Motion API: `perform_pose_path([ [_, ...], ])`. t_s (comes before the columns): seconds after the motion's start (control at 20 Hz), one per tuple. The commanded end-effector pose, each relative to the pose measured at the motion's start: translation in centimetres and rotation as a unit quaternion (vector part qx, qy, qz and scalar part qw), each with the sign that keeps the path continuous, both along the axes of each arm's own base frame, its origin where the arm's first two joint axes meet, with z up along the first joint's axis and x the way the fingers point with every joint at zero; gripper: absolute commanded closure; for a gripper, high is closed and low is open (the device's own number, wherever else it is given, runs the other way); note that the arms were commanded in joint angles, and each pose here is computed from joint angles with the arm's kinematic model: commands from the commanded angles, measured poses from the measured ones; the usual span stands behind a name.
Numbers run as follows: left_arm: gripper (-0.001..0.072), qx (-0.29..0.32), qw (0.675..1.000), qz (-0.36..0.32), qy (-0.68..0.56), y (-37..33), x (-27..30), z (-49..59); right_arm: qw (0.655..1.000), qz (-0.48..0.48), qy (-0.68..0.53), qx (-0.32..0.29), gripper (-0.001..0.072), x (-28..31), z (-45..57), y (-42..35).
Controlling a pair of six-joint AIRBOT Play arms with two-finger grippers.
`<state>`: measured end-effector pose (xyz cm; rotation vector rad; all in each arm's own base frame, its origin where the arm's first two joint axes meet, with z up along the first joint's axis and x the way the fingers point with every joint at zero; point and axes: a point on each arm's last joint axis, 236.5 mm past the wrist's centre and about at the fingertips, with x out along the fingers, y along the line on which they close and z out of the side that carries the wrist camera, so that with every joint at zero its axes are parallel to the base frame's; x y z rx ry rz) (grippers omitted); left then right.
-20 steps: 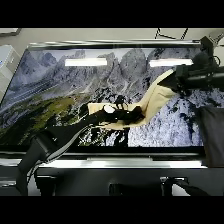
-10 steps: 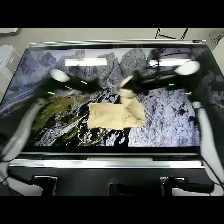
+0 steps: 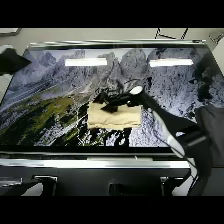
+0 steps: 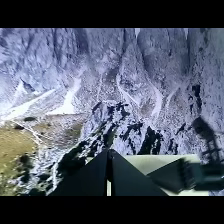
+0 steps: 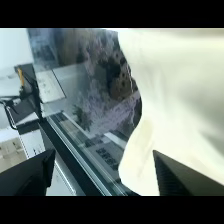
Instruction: Fold the clothes and pants, and hang the long-sleeved shirts on hangers.
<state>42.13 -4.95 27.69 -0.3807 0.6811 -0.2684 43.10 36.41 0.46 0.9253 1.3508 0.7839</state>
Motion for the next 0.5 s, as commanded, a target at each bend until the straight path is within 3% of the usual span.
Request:
perform_pose_path([
  [0.0,0.0680,0.027,0.999,0.002,-0.027,0.9,-2.7,2.4,0.998,-0.017,-0.029,-0.057,0.0016,2.6,1.8,-11.1],
  [0.15,0.0681,0.027,0.999,-0.002,-0.018,0.8,-3.0,2.0,0.966,-0.055,0.066,-0.246,0.0019,0.2,-3.0,-27.0],
  [0.2,0.0681,0.027,1.000,-0.002,-0.015,0.8,-3.0,1.8,0.957,-0.058,0.106,-0.264,0.0023,-1.5,-4.6,-29.3],
  [0.3,0.0680,0.025,1.000,-0.002,-0.010,0.8,-3.0,1.4,0.961,-0.056,0.140,-0.233,0.0030,-3.5,-7.2,-28.8],
  [0.45,0.0680,0.016,1.000,0.000,-0.003,0.6,-2.9,1.1,0.984,-0.052,0.121,-0.123,0.0037,-3.0,-8.4,-23.6],
])
